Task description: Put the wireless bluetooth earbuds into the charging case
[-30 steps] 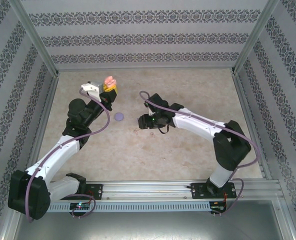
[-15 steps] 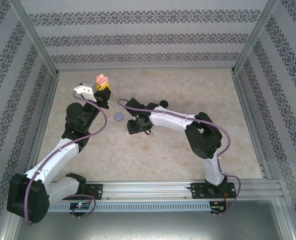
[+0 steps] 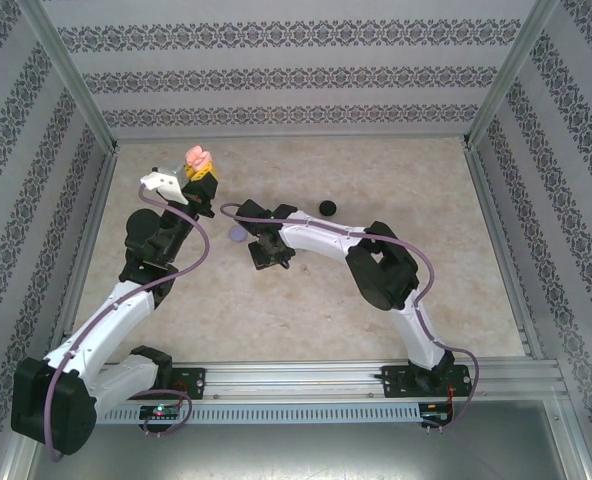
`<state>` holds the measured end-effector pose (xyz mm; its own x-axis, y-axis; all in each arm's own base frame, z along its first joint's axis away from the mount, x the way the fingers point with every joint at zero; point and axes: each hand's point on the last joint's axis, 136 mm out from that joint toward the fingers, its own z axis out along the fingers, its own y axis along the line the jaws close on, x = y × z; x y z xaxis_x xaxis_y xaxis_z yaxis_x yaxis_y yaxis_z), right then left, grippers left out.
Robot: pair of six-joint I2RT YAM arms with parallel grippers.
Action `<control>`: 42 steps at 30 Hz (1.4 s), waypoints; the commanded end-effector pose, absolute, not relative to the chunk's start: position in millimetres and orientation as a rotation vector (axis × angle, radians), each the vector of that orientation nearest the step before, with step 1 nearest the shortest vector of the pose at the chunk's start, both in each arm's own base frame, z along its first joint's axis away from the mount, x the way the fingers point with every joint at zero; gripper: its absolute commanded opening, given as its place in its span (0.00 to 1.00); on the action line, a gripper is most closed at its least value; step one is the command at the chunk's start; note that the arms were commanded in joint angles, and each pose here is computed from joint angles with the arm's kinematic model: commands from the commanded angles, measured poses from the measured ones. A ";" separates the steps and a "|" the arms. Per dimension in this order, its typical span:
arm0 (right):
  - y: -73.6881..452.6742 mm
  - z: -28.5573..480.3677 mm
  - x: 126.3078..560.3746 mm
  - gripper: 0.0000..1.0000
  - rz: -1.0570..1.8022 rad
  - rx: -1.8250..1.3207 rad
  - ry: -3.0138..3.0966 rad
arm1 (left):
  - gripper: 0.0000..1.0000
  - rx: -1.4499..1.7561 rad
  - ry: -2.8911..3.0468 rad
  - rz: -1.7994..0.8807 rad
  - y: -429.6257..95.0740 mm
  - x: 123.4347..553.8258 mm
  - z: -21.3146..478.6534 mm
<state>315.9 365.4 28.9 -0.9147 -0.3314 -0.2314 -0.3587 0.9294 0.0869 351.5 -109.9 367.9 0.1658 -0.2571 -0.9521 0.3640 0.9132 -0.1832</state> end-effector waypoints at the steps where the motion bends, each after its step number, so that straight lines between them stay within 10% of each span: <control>1: 363.9 25.2 315.1 0.41 0.113 -0.557 2.879 | 0.00 0.079 1.240 -0.431 -101.8 342.4 397.2; 42: 364.3 14.8 314.7 0.16 0.116 -0.570 2.876 | 0.00 0.104 1.263 -0.450 -106.9 341.4 390.6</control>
<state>318.7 363.6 16.5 -0.9101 -0.3556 -0.2127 -0.3716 0.9276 0.0395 347.0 -109.1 373.9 0.1812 -0.2612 -0.9481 0.3690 0.9117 -0.1806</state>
